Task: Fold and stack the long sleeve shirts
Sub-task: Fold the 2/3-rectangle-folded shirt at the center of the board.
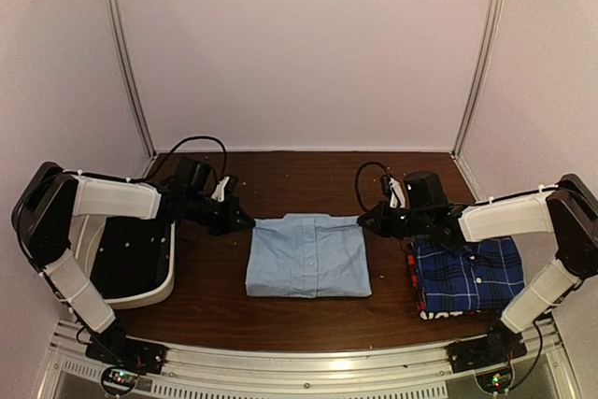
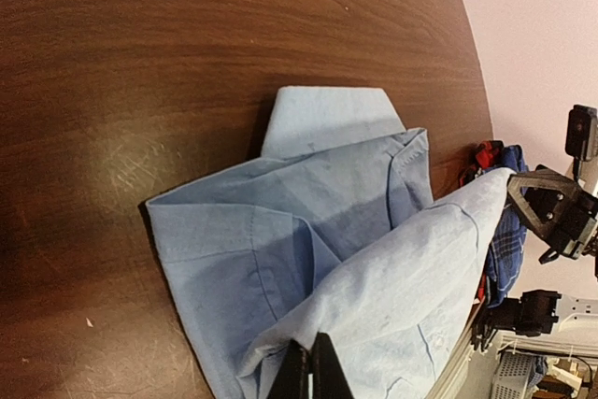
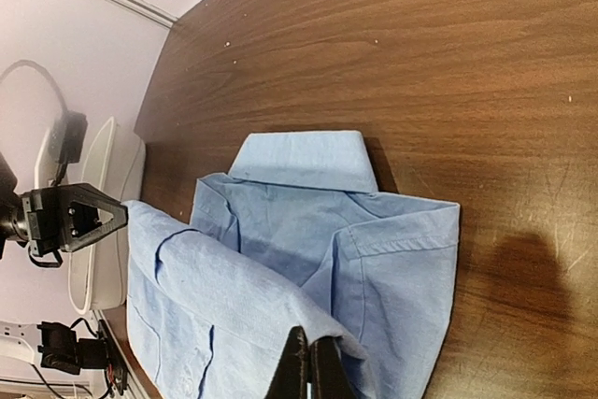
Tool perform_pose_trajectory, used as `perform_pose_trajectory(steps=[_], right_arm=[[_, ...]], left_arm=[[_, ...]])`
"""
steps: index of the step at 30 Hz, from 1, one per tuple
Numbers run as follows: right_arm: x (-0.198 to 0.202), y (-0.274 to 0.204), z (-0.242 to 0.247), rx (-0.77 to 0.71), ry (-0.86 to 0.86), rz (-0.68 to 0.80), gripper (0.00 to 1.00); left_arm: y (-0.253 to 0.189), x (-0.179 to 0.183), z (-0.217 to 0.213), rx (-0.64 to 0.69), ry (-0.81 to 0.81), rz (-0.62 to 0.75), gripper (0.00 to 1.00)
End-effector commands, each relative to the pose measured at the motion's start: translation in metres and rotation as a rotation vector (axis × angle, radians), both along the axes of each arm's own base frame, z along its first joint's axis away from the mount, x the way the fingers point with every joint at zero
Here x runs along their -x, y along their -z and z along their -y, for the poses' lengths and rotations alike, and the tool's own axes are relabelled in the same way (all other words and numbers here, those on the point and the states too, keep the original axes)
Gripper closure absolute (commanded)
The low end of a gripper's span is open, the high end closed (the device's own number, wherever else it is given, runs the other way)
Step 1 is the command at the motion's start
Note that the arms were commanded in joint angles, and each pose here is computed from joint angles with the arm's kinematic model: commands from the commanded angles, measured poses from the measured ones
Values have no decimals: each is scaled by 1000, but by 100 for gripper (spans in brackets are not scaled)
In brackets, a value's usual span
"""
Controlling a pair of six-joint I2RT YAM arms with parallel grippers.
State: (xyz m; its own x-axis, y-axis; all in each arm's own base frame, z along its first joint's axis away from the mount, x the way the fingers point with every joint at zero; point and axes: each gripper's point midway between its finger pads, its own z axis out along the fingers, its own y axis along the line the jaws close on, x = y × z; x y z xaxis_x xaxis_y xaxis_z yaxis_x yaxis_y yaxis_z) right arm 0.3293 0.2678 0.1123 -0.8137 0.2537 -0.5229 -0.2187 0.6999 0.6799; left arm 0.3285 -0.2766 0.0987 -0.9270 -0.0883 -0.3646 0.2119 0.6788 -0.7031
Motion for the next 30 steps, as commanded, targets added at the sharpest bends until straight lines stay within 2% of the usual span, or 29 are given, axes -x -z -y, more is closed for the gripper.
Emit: perform_pose_trajectory(steps=[1, 6, 14, 15, 16, 19, 20, 22, 24, 26, 30], right_arm=[[-34, -5, 14, 57, 106, 64, 100], [-65, 5, 10, 56, 111, 57, 100], [-96, 27, 1, 75, 100, 26, 100], [-98, 27, 1, 80, 99, 26, 100], [-101, 26, 1, 90, 97, 28, 96], [-105, 17, 3, 143, 88, 45, 73], [-106, 13, 4, 164, 87, 55, 68], [-106, 3, 6, 207, 82, 71, 61], [-102, -9, 3, 248, 72, 94, 56], [-91, -17, -10, 272, 35, 117, 55], [-66, -20, -47, 321, -71, 158, 56]], left_arm=[[8, -41, -25, -65, -94, 48, 100], [10, -75, -25, -92, -88, 70, 100], [28, -101, -41, -167, -121, 56, 100], [29, -104, -45, -180, -131, 56, 97], [27, -108, -48, -190, -139, 63, 84], [17, -119, -60, -236, -163, 85, 50], [13, -121, -65, -255, -173, 93, 42], [2, -120, -74, -293, -187, 109, 34], [-8, -111, -76, -287, -185, 118, 33], [-17, -95, -71, -264, -169, 125, 36], [-25, -53, -40, -217, -101, 116, 50]])
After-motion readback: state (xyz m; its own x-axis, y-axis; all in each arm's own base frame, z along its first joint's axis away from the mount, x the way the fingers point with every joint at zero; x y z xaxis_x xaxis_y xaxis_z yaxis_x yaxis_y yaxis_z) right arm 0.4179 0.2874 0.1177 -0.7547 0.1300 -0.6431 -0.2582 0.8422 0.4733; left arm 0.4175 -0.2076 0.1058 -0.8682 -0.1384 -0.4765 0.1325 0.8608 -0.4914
